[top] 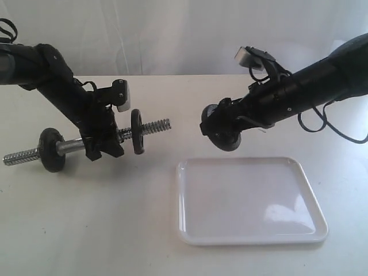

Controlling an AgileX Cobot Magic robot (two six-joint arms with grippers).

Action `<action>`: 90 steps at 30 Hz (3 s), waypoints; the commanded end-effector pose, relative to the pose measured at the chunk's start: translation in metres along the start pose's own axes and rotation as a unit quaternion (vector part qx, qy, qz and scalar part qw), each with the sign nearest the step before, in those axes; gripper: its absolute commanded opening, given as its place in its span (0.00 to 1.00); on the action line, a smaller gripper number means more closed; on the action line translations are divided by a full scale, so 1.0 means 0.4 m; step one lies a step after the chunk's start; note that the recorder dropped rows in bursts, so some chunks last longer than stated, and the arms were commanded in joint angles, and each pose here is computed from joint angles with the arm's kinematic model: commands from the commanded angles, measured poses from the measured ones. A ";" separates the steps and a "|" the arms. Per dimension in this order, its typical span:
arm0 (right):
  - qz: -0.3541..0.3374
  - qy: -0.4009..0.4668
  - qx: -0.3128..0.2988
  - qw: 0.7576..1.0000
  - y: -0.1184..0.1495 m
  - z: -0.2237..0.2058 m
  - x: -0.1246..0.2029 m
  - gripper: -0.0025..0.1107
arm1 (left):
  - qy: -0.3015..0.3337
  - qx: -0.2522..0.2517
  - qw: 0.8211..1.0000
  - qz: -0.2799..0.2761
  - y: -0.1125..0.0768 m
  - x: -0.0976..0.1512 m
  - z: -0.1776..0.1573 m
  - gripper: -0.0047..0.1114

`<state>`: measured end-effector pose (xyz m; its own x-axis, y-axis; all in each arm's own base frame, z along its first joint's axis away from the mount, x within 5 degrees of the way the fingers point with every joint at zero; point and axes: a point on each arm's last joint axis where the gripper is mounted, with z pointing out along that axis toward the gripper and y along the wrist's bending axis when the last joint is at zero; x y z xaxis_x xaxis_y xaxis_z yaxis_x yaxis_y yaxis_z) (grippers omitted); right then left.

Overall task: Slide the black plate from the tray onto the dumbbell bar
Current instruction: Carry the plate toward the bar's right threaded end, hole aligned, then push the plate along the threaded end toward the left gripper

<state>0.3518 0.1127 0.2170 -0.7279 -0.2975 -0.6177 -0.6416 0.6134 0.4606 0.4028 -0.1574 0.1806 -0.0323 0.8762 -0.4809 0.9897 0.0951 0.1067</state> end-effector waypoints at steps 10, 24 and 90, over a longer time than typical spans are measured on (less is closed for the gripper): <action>0.002 -0.062 -0.069 0.996 0.019 -0.042 -0.032 0.02 | -0.139 0.003 0.990 0.003 -0.009 -0.077 -0.114 0.04; 0.000 -0.107 -0.103 0.989 0.033 -0.024 -0.111 0.02 | -0.140 0.009 0.990 0.017 -0.013 -0.077 -0.114 0.04; 0.021 -0.147 -0.212 0.966 -0.110 0.169 -0.055 0.02 | -0.154 0.004 0.988 0.023 -0.011 -0.083 -0.116 0.04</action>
<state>0.4077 0.1421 0.1582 -0.7058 -0.0875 -0.7030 -0.6916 0.3001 0.6570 0.4020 -0.1603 0.1843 0.0248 0.7804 -0.6248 0.9964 0.0316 0.0790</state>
